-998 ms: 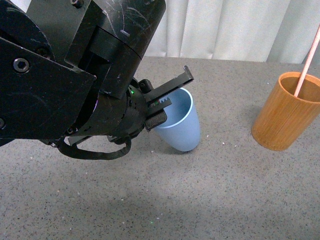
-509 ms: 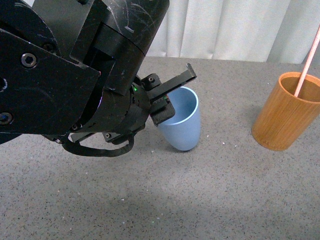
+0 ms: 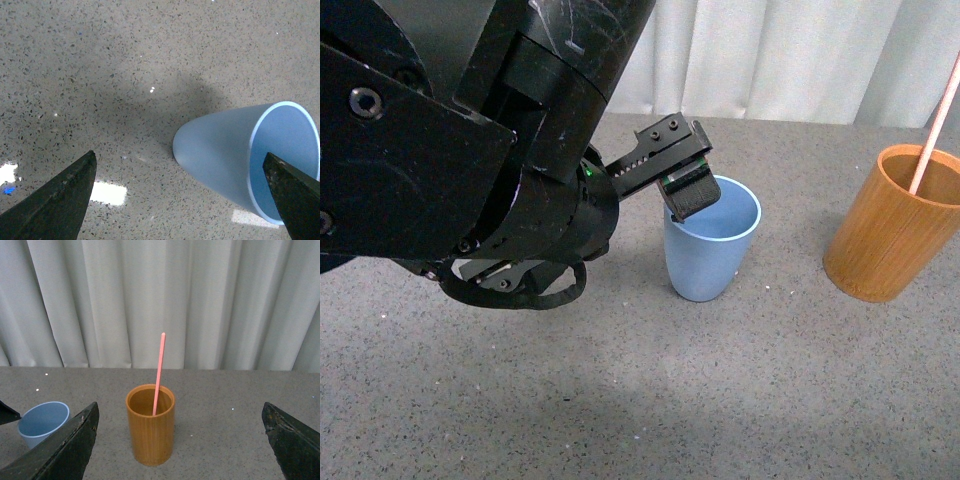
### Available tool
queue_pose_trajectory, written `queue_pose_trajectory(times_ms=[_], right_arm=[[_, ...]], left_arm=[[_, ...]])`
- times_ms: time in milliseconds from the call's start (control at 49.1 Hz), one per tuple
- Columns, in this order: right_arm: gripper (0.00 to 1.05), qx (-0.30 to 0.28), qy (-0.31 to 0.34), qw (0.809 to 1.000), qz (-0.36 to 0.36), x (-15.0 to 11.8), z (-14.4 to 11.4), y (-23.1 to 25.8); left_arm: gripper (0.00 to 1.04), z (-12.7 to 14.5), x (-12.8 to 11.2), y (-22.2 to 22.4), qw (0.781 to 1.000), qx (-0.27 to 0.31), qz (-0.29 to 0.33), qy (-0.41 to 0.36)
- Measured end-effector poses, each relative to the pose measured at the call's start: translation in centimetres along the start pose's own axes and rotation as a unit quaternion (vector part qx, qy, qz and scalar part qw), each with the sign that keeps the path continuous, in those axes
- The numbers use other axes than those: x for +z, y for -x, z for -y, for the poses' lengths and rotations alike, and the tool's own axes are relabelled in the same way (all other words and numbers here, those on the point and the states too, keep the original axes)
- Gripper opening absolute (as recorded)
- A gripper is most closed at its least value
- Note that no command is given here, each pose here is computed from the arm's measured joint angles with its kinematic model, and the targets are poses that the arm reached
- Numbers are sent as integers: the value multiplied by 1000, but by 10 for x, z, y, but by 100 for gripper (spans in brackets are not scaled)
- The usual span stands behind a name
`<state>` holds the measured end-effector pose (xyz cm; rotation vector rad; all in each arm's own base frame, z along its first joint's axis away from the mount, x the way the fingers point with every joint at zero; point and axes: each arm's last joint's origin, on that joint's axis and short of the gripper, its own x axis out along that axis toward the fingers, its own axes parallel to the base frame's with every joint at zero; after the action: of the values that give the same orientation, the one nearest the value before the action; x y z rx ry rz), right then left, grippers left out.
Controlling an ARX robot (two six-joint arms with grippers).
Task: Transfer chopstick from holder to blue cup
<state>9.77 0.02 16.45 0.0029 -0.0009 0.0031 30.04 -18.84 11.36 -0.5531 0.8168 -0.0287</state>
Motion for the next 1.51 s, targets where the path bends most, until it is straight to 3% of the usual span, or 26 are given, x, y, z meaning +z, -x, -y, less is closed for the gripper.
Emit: queue_pose_trajectory(times_ms=[183, 285, 367, 509, 570, 631, 733, 835, 978, 1507], right_arm=[[95, 0, 0, 1000, 0, 0, 0, 0], [95, 0, 0, 1000, 0, 0, 0, 0], [95, 0, 0, 1000, 0, 0, 0, 0], [95, 0, 0, 1000, 0, 0, 0, 0], [95, 0, 0, 1000, 0, 0, 0, 0], [95, 0, 0, 1000, 0, 0, 0, 0], [95, 0, 0, 1000, 0, 0, 0, 0], [95, -1, 0, 1000, 0, 0, 0, 0], [95, -1, 0, 1000, 0, 0, 0, 0], [95, 0, 0, 1000, 0, 0, 0, 0]], left_arm=[[98, 3, 14, 12, 1000, -6, 17, 4], [98, -2, 32, 31, 998, -10, 57, 14], [84, -24, 39, 39, 975, -19, 217, -45], [56, -96, 49, 97, 908, -23, 373, -192], [41, -128, 47, 127, 894, -14, 385, -230], [27, -157, 30, 149, 898, 10, 366, -245], [5, -172, -3, 178, 910, 29, 327, -253], [4, -172, -19, 213, 893, 17, 369, -259], [4, -172, -25, 223, 880, 9, 396, -261], [4, -172, -25, 224, 878, 9, 400, -262]])
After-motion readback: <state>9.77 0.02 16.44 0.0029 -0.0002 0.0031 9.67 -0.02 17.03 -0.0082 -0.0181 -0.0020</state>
